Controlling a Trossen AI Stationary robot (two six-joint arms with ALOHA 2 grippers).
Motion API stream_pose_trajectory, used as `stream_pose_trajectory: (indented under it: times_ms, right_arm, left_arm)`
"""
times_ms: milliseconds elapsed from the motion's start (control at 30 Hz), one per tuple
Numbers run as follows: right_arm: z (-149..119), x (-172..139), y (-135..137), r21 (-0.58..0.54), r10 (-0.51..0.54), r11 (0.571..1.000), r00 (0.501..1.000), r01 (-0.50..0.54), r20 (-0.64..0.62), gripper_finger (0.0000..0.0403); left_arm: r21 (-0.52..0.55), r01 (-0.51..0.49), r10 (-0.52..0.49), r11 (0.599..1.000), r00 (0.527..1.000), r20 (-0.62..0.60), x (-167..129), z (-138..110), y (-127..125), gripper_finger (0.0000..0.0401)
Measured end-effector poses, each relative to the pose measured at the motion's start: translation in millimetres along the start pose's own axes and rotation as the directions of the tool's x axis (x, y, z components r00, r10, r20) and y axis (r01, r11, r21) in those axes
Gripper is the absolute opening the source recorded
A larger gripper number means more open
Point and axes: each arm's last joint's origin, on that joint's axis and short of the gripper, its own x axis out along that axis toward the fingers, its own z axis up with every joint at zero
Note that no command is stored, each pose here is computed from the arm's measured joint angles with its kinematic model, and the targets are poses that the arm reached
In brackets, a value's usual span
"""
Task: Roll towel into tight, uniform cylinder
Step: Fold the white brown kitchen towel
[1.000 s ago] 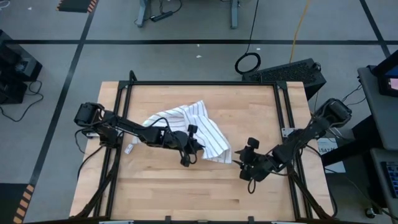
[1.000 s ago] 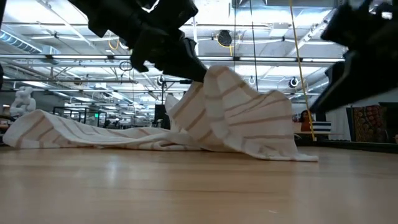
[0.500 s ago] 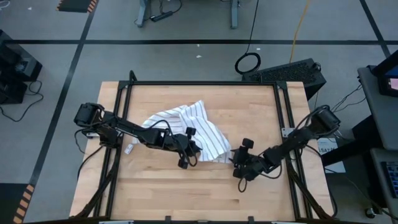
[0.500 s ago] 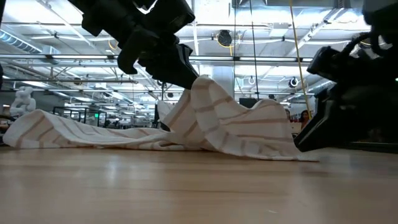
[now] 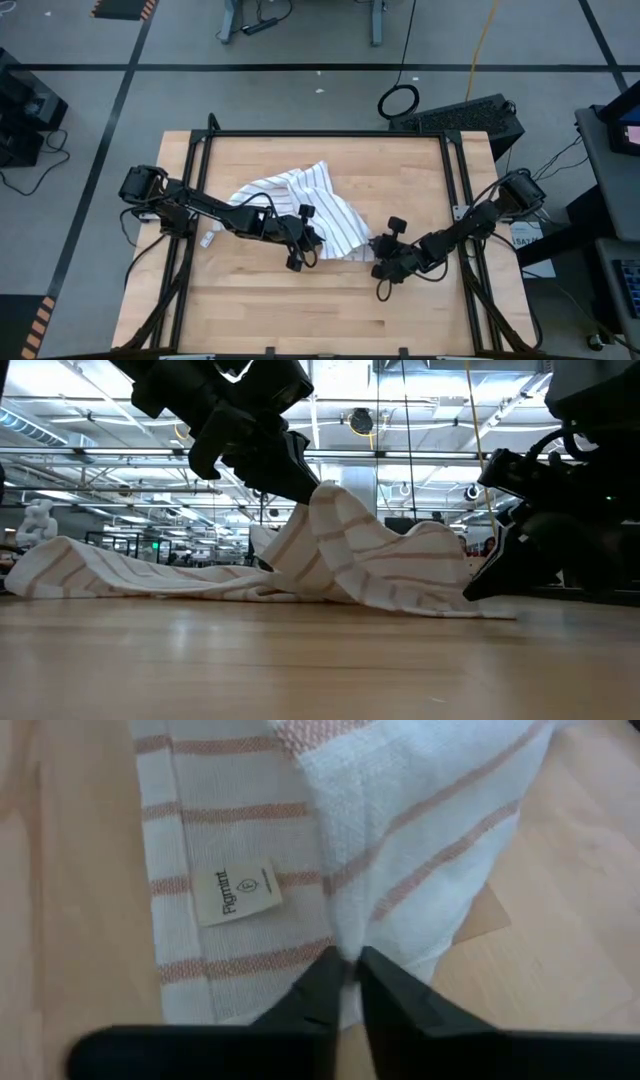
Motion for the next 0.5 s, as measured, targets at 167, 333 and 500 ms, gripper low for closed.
stream_pose_trajectory:
  times_ms: [167,333,500]
  right_arm:
    - [6.8,-7.4,1.5,0.008,0.062,0.998,0.998,-0.062,-0.023,0.0011]
    - [15.9,-18.7,2.6,0.016,0.141,0.990,0.988,-0.141,-0.055,0.0003]
    - [20.3,-23.2,4.0,0.017,0.204,0.979,0.972,-0.203,-0.119,0.0004]
  left_arm:
    - [-0.002,0.000,0.000,1.000,1.000,-0.001,0.0,-0.1,0.0,0.0013]
    - [-0.004,0.001,-0.001,1.000,1.000,-0.006,0.0,-0.6,-0.2,0.0013]
    - [-0.063,-0.004,0.003,0.998,1.000,-0.011,0.0,-0.9,-0.1,0.0013]
